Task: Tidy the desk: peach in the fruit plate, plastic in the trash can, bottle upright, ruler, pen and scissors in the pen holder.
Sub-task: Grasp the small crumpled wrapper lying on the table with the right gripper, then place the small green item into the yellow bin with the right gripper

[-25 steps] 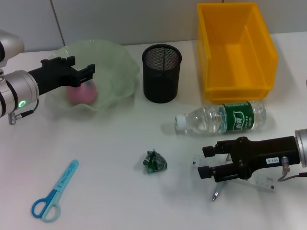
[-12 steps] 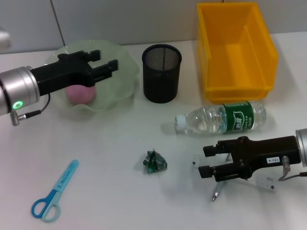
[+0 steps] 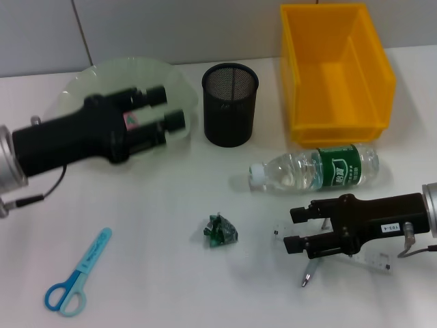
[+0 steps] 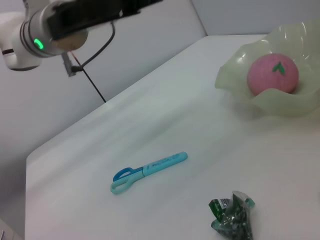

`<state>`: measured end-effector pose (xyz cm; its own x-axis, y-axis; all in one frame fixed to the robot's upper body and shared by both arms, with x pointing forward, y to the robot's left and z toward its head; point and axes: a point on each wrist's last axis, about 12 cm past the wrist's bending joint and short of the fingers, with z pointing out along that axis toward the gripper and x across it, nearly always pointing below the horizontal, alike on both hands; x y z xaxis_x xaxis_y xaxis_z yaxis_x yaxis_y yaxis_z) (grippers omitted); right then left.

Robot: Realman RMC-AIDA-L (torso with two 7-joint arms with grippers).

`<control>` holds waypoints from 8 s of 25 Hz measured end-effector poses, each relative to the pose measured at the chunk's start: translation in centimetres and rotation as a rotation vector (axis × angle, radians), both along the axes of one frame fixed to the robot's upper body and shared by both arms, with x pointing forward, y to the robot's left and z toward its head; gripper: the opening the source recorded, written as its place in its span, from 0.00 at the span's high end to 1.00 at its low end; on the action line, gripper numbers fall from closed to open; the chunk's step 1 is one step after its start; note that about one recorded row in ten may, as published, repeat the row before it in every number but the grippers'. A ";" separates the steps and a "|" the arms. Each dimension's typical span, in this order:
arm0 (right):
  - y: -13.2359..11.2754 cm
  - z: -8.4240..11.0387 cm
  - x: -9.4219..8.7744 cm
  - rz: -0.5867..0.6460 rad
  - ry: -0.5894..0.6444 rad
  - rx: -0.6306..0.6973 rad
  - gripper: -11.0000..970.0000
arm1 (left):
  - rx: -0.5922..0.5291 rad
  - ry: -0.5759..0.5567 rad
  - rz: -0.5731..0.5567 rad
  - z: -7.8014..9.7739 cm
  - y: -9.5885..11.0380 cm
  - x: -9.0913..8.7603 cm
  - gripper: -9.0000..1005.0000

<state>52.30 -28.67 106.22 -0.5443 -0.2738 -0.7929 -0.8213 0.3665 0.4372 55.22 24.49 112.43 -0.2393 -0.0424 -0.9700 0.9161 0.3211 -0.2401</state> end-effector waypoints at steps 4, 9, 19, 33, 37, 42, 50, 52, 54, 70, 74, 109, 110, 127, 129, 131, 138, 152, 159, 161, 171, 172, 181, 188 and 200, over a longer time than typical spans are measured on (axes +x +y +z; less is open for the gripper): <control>0.0 0.1 0.0 0.000 0.000 0.000 0.20 | 0.035 -0.003 -0.097 -0.6 -0.1 -1.3 0.33; -0.1 0.4 0.3 0.007 0.003 -0.015 0.20 | 0.133 0.026 -0.191 -2.0 -0.4 -2.5 0.26; -0.1 0.7 0.3 0.023 0.005 -0.022 0.20 | 0.209 0.042 -0.223 -3.4 -0.2 -3.3 0.20; 0.0 0.5 0.1 0.034 0.013 -0.037 0.20 | 0.207 0.060 -0.219 -3.9 0.3 -3.6 0.20; -0.1 0.4 0.1 0.035 0.014 -0.039 0.20 | 0.208 0.060 -0.219 -3.9 0.3 -3.6 0.20; -0.1 0.5 0.2 0.033 0.013 -0.039 0.20 | 0.208 0.060 -0.217 -4.0 0.3 -3.6 0.20; -0.1 0.6 0.2 0.037 0.007 -0.033 0.19 | 0.209 0.061 -0.217 -4.0 0.3 -3.6 0.20; 0.1 1.2 0.4 0.049 -0.008 -0.020 0.19 | 0.209 0.064 -0.214 -4.0 0.4 -3.6 0.20; 0.3 2.2 0.9 0.057 -0.023 -0.011 0.19 | 0.210 0.069 -0.210 -4.1 0.5 -3.7 0.20; 7.9 12.2 8.8 0.232 0.020 -0.304 0.19 | 0.220 0.086 -0.190 -4.2 1.4 -4.0 0.20; 10.8 12.1 9.3 0.278 -0.013 -0.378 0.19 | 0.229 0.092 -0.175 -4.4 1.9 -4.0 0.20; 16.7 4.2 7.3 0.372 -0.101 -0.555 0.20 | 0.274 0.140 -0.119 -5.3 3.3 -4.6 0.20; 16.7 4.2 7.3 0.372 -0.102 -0.556 0.20 | 0.274 0.140 -0.119 -5.3 3.4 -4.6 0.20; 16.7 3.5 7.3 0.350 -0.113 -0.558 0.45 | 0.274 0.137 -0.117 -5.4 3.3 -4.6 0.20; 16.7 3.7 7.3 0.349 -0.118 -0.555 0.55 | 0.274 0.137 -0.116 -5.4 3.3 -4.6 0.20; 16.6 3.9 7.4 0.348 -0.123 -0.551 0.65 | 0.274 0.137 -0.116 -5.4 3.3 -4.6 0.20; 16.4 4.8 7.4 0.353 -0.115 -0.520 0.74 | 0.272 0.138 -0.117 -5.3 3.2 -4.5 0.20; 10.7 8.9 7.9 0.121 -0.144 -0.249 0.86 | 0.267 0.135 -0.123 -5.1 3.2 -4.4 0.20; 5.3 10.9 7.4 -0.106 -0.253 0.010 0.91 | 0.267 0.129 -0.128 -5.0 3.1 -4.3 0.20; 3.5 11.0 7.3 -0.196 -0.301 0.100 0.91 | 0.267 0.127 -0.130 -5.0 3.1 -4.3 0.20; -2.0 7.6 7.5 -0.632 -0.422 0.309 0.91 | 0.259 0.119 -0.146 -4.9 2.8 -4.3 0.20; -2.2 6.9 7.8 -0.676 -0.432 0.262 0.91 | 0.259 0.117 -0.147 -4.8 2.7 -4.3 0.20; -1.9 4.6 9.8 -0.810 -0.390 0.125 0.90 | 0.254 0.122 -0.157 -4.7 2.6 -4.3 0.20; -0.7 4.4 10.8 -0.786 -0.392 0.050 0.82 | 0.253 0.126 -0.156 -4.8 2.7 -4.3 0.20; -0.7 4.5 10.9 -0.796 -0.396 0.049 0.44 | 0.251 0.129 -0.154 -4.8 2.7 -4.4 0.20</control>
